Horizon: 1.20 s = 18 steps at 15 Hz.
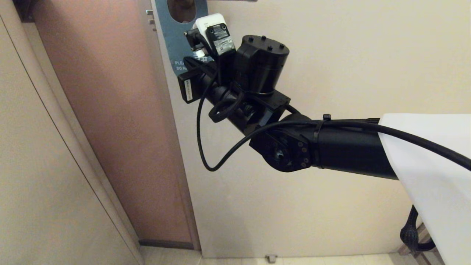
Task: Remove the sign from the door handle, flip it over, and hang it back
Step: Hang the sign back with the other side facing out
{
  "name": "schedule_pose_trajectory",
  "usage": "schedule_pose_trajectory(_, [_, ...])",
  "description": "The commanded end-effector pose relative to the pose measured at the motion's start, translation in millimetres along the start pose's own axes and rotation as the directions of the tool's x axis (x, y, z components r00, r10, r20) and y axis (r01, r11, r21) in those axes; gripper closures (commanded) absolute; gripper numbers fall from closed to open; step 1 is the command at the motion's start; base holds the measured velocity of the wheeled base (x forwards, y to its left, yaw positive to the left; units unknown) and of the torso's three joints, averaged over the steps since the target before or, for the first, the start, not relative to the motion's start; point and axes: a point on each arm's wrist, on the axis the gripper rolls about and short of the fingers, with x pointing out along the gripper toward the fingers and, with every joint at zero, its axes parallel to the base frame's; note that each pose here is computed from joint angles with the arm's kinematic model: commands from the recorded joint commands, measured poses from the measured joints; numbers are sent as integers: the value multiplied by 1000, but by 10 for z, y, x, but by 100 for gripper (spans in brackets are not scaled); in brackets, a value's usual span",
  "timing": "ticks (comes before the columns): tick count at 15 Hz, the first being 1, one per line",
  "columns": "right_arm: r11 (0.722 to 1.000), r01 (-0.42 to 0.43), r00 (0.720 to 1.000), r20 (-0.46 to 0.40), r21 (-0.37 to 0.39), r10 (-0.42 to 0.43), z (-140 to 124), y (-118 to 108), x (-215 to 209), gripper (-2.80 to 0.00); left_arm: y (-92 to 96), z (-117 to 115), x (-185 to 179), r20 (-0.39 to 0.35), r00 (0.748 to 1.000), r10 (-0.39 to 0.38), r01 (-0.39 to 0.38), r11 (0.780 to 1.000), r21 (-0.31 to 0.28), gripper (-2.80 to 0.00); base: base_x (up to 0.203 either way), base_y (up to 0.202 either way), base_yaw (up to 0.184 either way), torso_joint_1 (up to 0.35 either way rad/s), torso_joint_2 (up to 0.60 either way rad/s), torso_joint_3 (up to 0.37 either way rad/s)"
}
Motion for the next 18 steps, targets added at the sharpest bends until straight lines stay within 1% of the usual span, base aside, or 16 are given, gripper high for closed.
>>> schedule_pose_trajectory(1, [1000, 4, 1000, -3, -4, -4, -33, -12, 8, 0, 0, 0, 1, -1, 1000, 1, -1, 1000, 0, 0, 0, 0, 0, 0, 0, 0])
schedule_pose_trajectory(3, [1000, 3, 1000, -1, -3, -3, -14, -9, 0, 0, 0, 0, 1, -1, 1000, 1, -1, 1000, 0, 0, 0, 0, 0, 0, 0, 0])
schedule_pose_trajectory(6, [1000, 3, 1000, -2, -4, -3, 83, -39, -56, 0, 0, 0, 1, -1, 1000, 1, -1, 1000, 0, 0, 0, 0, 0, 0, 0, 0])
schedule_pose_trajectory(9, [1000, -2, 999, -33, -17, 2, 168, -83, -196, 0, 0, 0, 1, -1, 1000, 1, -1, 1000, 0, 0, 0, 0, 0, 0, 0, 0])
schedule_pose_trajectory(12, [999, -5, 996, -86, -31, 2, 188, -154, -371, 0, 0, 0, 1, -1, 1000, 1, -1, 1000, 0, 0, 0, 0, 0, 0, 0, 0])
schedule_pose_trajectory(15, [999, 7, 991, -131, -54, -14, 203, -286, -544, 0, 0, 0, 1, -1, 1000, 1, -1, 1000, 0, 0, 0, 0, 0, 0, 0, 0])
schedule_pose_trajectory(17, [997, 37, 987, -156, -72, -48, 176, -446, -621, 0, 0, 0, 1, -1, 1000, 1, -1, 1000, 0, 0, 0, 0, 0, 0, 0, 0])
schedule_pose_trajectory(18, [995, 60, 983, -169, -83, -73, 158, -560, -658, 0, 0, 0, 1, -1, 1000, 1, -1, 1000, 0, 0, 0, 0, 0, 0, 0, 0])
